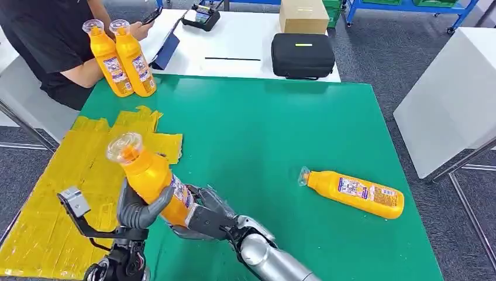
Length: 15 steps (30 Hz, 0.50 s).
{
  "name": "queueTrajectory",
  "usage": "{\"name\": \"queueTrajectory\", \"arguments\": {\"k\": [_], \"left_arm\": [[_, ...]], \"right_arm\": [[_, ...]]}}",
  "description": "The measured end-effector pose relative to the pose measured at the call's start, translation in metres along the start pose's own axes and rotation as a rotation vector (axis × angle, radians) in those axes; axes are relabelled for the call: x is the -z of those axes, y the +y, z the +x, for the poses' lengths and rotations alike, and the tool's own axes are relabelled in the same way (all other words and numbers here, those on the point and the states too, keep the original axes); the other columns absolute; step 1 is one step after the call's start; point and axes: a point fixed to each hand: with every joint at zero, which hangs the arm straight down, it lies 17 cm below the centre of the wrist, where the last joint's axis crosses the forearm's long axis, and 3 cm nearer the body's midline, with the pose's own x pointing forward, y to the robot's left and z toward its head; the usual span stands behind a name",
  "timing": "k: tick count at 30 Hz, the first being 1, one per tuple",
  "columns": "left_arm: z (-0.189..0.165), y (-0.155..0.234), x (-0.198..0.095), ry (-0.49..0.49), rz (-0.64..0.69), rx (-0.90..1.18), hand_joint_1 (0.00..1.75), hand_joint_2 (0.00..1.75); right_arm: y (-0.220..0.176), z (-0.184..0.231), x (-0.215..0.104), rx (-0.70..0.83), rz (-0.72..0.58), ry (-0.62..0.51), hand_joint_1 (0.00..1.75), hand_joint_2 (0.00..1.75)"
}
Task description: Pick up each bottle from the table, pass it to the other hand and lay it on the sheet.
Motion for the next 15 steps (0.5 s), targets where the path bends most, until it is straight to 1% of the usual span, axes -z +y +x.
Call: {"name": "queueTrajectory", "arguments": {"k": [5, 6, 10, 11, 12, 13, 15], "left_arm": [[-0.003, 0.003, -0.005, 0.007, 0.007, 0.003, 1.75, 1.75], [-0.003, 0.003, -0.005, 0.007, 0.007, 0.003, 1.75, 1.75], [-0.001, 0.005, -0.004, -0.006, 0.012, 0.029, 1.75, 1.75], [0.0, 0.005, -0.004, -0.011, 0.016, 0.034, 1.75, 1.75], [0.002, 0.006, -0.003, -0.015, 0.016, 0.036, 1.75, 1.75], [0.004, 0.005, -0.003, -0.022, 0.014, 0.039, 1.75, 1.75], [0.008, 0.008, -0.002, -0.039, 0.024, 0.065, 1.75, 1.75]], "right_arm": [[0.004, -0.005, -0.003, -0.004, -0.002, 0.011, 1.75, 1.75], [0.003, -0.006, -0.004, -0.008, -0.009, 0.011, 0.16, 1.75], [-0.002, -0.01, -0.008, -0.03, -0.066, 0.009, 0.16, 1.75], [-0.001, -0.012, -0.01, -0.029, -0.074, 0.011, 0.0, 1.75], [0.001, -0.015, -0.013, -0.025, -0.075, 0.021, 0.0, 1.75], [0.003, -0.02, -0.017, -0.023, -0.076, 0.031, 0.0, 0.0], [0.002, -0.022, -0.022, -0.024, -0.099, 0.038, 0.0, 0.0]]}}
